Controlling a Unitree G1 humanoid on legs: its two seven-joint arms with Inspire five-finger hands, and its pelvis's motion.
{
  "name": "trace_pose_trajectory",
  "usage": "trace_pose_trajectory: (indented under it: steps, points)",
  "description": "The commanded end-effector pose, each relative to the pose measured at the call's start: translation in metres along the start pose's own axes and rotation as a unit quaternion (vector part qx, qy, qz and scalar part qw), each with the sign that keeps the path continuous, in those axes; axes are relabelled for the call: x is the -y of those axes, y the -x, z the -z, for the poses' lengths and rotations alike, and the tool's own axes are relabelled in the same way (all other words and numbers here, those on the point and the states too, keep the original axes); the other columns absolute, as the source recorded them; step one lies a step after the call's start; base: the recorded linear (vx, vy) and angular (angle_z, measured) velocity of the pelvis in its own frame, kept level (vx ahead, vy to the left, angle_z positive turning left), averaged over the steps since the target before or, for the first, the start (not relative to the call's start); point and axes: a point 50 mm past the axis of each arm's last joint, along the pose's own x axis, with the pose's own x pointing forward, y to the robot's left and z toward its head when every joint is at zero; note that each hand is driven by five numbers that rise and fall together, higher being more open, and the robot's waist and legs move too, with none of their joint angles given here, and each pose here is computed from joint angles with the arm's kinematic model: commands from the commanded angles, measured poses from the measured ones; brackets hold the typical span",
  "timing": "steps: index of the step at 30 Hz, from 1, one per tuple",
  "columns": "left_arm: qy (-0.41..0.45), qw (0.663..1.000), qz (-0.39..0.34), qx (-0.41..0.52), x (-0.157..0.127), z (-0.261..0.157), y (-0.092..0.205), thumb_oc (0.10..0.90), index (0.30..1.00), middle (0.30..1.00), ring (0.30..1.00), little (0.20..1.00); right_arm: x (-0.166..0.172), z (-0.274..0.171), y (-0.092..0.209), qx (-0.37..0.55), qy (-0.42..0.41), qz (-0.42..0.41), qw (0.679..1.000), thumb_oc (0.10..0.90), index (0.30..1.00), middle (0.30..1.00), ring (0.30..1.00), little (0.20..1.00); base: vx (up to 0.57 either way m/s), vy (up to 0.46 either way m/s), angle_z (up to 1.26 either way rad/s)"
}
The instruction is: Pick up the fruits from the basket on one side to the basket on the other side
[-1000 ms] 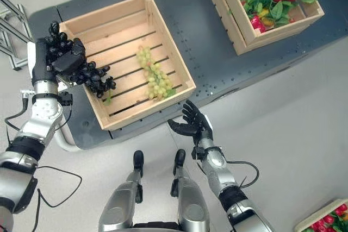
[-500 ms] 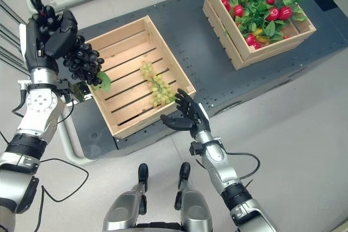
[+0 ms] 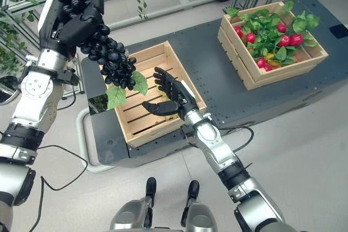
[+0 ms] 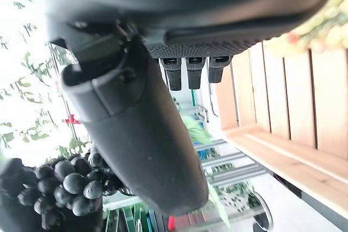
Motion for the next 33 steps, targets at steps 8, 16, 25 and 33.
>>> trace_pose_trajectory:
  steps: [8, 16, 25, 33]
  points:
    - [0.027, 0.995, 0.068, 0.065, 0.021, -0.031, -0.029, 0.4, 0.3, 0.3, 0.3, 0.3, -0.043, -0.01, -0.023, 0.033, -0.073, -0.038, 0.996, 0.8, 0.9, 0.9, 0.9, 0.9, 0.0, -0.008, 0.03]
    - [0.05, 0.991, 0.097, 0.074, 0.036, -0.035, -0.036, 0.4, 0.3, 0.3, 0.3, 0.3, -0.055, -0.033, -0.04, 0.052, -0.079, -0.056, 0.994, 0.8, 0.9, 0.9, 0.9, 0.9, 0.0, -0.005, 0.04]
    - [0.103, 0.984, 0.112, 0.097, 0.06, -0.039, -0.038, 0.4, 0.3, 0.3, 0.3, 0.3, -0.072, -0.035, -0.048, 0.043, -0.144, -0.087, 0.985, 0.8, 0.9, 0.9, 0.9, 0.9, 0.0, 0.0, 0.0]
    - [0.138, 0.973, 0.155, 0.106, 0.082, -0.043, -0.039, 0.4, 0.3, 0.3, 0.3, 0.3, -0.083, -0.04, -0.058, 0.034, -0.185, -0.091, 0.978, 0.8, 0.9, 0.9, 0.9, 0.9, -0.01, -0.003, 0.01]
